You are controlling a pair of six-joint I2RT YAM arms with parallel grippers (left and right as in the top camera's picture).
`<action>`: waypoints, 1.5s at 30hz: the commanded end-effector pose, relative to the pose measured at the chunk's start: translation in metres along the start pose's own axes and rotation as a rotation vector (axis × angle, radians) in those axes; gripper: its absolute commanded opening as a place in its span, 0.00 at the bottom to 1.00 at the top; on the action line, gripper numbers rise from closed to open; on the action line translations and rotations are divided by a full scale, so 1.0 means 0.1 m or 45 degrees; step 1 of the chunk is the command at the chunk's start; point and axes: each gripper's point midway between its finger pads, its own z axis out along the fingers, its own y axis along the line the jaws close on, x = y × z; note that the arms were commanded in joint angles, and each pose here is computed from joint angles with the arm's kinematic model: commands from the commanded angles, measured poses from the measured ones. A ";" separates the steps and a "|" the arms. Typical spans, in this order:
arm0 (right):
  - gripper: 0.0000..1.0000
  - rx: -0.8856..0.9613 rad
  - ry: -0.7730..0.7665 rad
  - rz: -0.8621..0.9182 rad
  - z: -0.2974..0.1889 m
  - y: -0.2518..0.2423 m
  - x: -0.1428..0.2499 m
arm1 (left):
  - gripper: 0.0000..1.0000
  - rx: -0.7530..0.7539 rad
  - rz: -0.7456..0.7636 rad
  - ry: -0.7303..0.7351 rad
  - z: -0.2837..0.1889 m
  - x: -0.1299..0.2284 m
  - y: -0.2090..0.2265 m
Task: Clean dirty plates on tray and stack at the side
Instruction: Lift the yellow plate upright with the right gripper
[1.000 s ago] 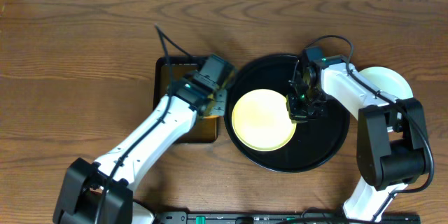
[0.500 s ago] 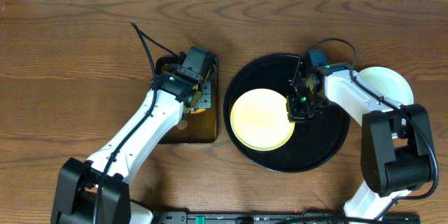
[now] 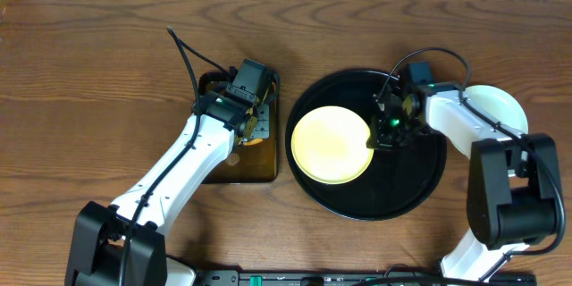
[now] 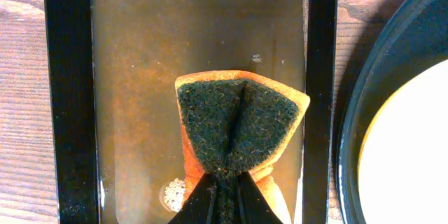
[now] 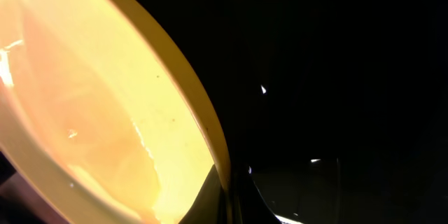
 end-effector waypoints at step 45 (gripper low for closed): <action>0.01 1.524 -0.584 -0.630 -1.98 -0.07 -0.03 | 0.08 -0.019 0.004 -0.001 0.00 0.01 0.04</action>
